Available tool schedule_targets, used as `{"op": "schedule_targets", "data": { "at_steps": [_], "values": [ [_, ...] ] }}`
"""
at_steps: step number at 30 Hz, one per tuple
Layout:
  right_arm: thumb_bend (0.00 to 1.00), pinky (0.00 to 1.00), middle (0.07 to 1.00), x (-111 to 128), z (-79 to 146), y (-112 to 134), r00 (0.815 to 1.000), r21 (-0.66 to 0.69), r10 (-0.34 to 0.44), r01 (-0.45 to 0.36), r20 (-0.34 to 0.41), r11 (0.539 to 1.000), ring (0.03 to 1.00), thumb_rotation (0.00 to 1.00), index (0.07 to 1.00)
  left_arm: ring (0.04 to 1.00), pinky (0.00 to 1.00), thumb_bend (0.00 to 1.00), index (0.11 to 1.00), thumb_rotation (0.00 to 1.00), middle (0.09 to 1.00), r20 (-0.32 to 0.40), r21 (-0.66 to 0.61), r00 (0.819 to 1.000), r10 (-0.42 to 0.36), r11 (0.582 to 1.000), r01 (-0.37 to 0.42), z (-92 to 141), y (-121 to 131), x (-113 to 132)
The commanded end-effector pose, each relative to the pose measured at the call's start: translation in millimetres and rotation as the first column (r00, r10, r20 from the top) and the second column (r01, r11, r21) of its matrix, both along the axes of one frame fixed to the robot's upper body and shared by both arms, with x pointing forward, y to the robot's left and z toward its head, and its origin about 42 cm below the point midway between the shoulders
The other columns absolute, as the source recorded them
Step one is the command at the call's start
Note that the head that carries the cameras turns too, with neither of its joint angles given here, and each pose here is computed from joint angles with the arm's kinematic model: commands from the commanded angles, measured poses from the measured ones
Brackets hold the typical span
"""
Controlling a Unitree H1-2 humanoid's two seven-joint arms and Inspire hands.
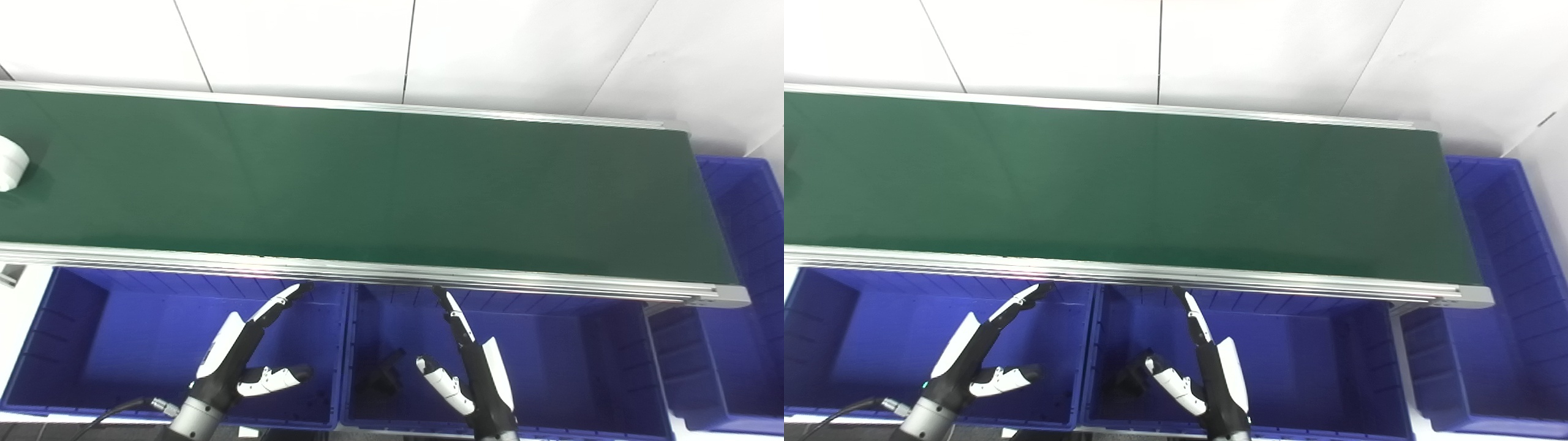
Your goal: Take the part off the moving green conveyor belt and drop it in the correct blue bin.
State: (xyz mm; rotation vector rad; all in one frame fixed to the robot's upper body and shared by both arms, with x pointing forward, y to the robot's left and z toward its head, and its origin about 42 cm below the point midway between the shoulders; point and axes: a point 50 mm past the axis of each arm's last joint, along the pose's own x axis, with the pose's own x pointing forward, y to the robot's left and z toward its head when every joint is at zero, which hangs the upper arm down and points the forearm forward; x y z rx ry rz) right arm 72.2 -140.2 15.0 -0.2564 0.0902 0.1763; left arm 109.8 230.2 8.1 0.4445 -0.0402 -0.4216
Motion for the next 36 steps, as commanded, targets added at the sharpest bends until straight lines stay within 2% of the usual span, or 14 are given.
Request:
{"op": "schedule_targets", "data": {
  "at_steps": [1,6,9,14,20,29,36],
  "values": [
    [0.67,0.95,0.964,1.7,8.5,1.8,0.997,0.032,0.010,-0.012,0.073,0.999,0.965,0.91,0.959,0.889,0.86,0.79,0.885,0.83,0.906,0.053,-0.015,0.998,0.013,1.000,-0.012,6.3,7.6,6.3],
    [0.68,0.93,0.961,1.5,6.6,1.3,0.998,0.028,0.011,-0.013,0.068,1.000,0.959,0.90,0.958,0.894,0.87,0.80,0.887,0.84,0.909,0.045,-0.026,0.999,0.031,0.999,-0.030,4.2,7.3,5.6],
    [0.68,0.93,0.957,1.6,5.6,1.0,0.998,0.024,0.012,-0.013,0.067,1.000,0.957,0.90,0.954,0.866,0.84,0.81,0.863,0.81,0.880,0.030,-0.057,0.996,0.082,0.995,-0.080,3.3,5.4,4.7],
    [0.68,0.93,0.958,0.8,5.8,0.4,0.998,0.024,0.013,-0.014,0.063,1.000,0.958,0.90,0.953,0.845,0.80,0.78,0.862,0.84,0.867,0.036,-0.089,0.990,0.134,0.988,-0.130,4.3,1.3,6.4],
    [0.69,0.94,0.966,-0.2,5.8,-0.8,0.998,0.020,0.017,-0.018,0.062,1.000,0.963,0.89,0.958,0.839,0.79,0.80,0.861,0.87,0.865,0.030,-0.097,0.989,0.146,0.985,-0.143,3.8,0.6,5.5],
    [0.71,0.94,0.965,-1.8,4.9,-0.2,0.998,0.020,0.012,-0.013,0.056,1.000,0.964,0.89,0.955,0.837,0.78,0.83,0.857,0.85,0.865,0.005,-0.105,0.987,0.162,0.981,-0.160,2.7,2.5,4.2],
    [0.70,0.95,0.966,-2.1,5.9,0.7,0.998,0.025,0.008,-0.010,0.057,1.000,0.969,0.89,0.955,0.836,0.79,0.81,0.852,0.86,0.860,0.025,-0.091,0.987,0.160,0.983,-0.157,2.0,2.7,4.0]
  ]
}}
